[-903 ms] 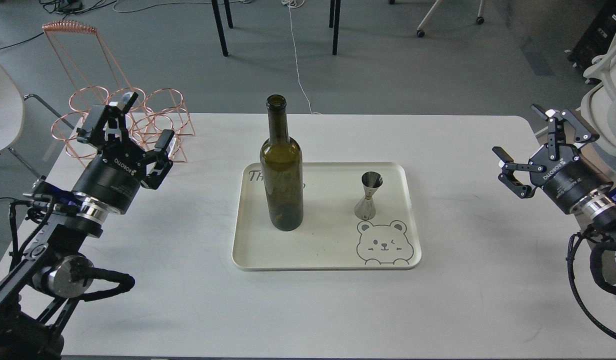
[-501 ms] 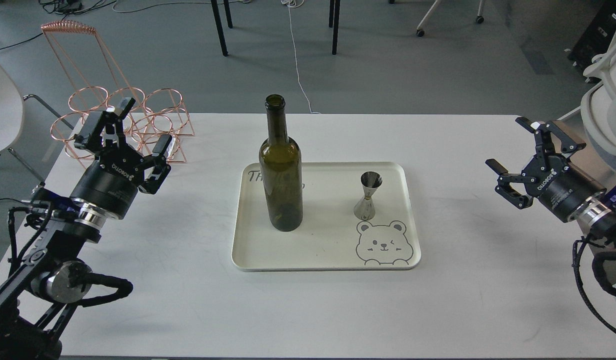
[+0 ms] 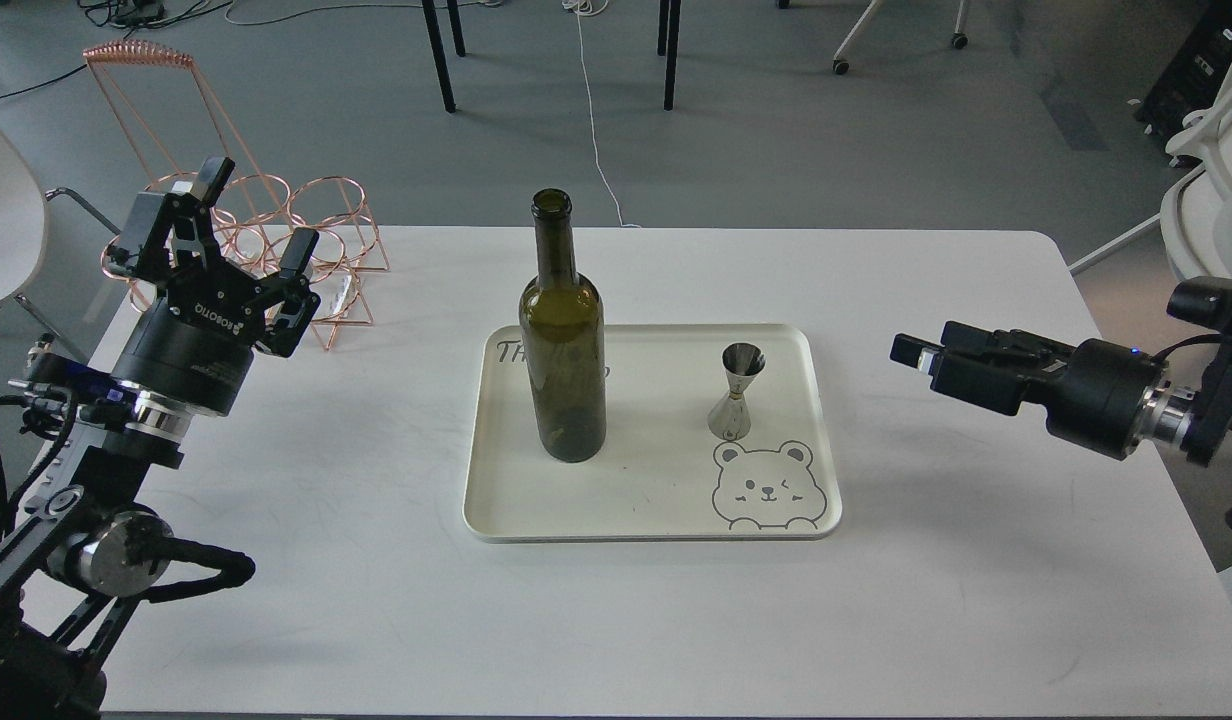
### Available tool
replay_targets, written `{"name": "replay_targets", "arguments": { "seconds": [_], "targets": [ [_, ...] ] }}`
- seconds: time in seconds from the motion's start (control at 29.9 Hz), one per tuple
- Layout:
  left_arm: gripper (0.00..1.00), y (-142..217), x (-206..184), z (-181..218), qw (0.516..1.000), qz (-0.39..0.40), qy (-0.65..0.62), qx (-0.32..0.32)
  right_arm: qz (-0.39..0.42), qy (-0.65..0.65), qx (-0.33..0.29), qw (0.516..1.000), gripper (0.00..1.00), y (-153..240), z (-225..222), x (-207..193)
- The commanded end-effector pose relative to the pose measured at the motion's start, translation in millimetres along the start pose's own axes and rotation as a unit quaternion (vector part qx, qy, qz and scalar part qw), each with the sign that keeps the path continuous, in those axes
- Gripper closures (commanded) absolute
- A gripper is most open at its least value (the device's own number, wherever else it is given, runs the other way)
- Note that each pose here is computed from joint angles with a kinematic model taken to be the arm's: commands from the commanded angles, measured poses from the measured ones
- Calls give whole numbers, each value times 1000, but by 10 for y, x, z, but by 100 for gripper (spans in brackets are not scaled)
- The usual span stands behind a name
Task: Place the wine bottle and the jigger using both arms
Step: 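Reach the right gripper toward the metal jigger on the tray, then grasp the metal jigger with the right gripper and lift it off the tray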
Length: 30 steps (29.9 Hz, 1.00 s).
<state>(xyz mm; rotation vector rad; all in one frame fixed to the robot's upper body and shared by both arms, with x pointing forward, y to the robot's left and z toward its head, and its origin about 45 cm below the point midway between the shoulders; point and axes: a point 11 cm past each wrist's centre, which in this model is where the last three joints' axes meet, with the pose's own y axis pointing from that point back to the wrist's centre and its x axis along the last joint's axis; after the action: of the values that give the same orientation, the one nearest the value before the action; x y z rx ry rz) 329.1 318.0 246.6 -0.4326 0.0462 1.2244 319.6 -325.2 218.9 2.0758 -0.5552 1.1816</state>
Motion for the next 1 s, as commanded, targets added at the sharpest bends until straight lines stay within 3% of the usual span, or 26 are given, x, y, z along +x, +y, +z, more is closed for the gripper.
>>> {"name": "replay_targets", "arguments": {
  "seconds": [0.0,0.23,0.67,0.8,0.9,0.97],
  "targets": [
    [2,-3,-29,24,1000,-5,1,-3,25,107,26,994,1,-310,-47,-337],
    [2,-9,-39,64,1000,-7,0,-11,86,157,35,983,2,-753,-73,-620],
    [2,-5,-40,77,1000,-5,2,-17,66,140,38,987,10,-1292,-218,-970],
    [2,-5,-40,79,1000,-5,2,-17,59,139,32,988,22,-1445,-230,-1032],
    [2,-5,-35,85,1000,-5,1,-18,61,142,28,988,47,-1552,-236,-990],
    [2,-7,-39,88,1000,-5,1,-18,64,146,26,987,56,-1596,-232,-933]
  ]
}}
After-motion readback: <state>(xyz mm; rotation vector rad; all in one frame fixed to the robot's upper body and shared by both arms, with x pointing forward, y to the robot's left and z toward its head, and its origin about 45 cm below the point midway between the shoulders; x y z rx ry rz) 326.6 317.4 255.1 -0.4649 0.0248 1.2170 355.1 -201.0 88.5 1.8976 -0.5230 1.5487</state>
